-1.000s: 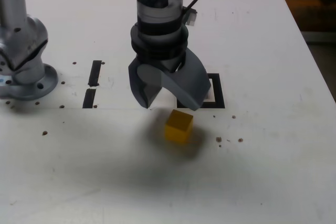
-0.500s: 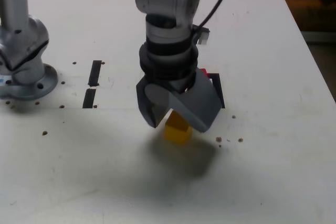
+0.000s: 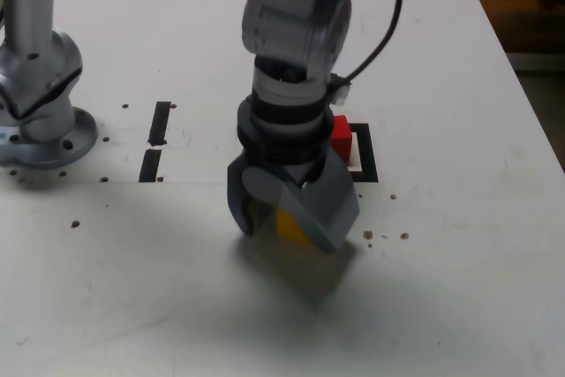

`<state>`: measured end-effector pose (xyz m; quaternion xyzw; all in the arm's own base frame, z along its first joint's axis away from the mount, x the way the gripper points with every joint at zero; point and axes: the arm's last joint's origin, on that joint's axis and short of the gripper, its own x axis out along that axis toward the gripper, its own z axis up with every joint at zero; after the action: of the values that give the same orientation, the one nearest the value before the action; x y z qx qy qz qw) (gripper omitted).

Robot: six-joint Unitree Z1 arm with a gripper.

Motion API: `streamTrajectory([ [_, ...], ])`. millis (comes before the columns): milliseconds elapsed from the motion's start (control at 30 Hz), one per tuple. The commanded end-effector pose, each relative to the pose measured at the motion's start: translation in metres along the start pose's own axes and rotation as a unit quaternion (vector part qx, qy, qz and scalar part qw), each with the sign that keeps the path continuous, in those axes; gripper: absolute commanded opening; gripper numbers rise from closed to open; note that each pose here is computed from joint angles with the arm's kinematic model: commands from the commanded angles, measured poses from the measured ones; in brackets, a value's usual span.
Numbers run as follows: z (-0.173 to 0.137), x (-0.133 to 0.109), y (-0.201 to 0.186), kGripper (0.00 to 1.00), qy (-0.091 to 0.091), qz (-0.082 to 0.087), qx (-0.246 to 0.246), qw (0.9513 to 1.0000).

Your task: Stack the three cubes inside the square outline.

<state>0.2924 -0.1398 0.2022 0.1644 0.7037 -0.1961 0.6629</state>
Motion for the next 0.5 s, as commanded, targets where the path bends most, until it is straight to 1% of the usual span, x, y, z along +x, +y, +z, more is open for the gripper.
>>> streamTrajectory([
  [0,0.0028,0.0015,-0.0014,0.83,0.001,-0.002,0.001,1.0],
  [67,0.0047,0.0032,-0.0026,0.75,0.002,-0.002,0.001,1.0],
  [133,0.0069,0.0042,-0.004,0.65,0.001,-0.002,0.003,1.0],
  [300,0.0119,0.0051,-0.007,0.37,-0.011,0.0,0.004,0.9999],
  [400,0.0127,0.0039,-0.0074,0.26,-0.02,0.005,0.004,0.9998],
  [467,0.0108,0.0023,-0.0074,0.22,-0.023,0.008,0.0,0.9997],
])
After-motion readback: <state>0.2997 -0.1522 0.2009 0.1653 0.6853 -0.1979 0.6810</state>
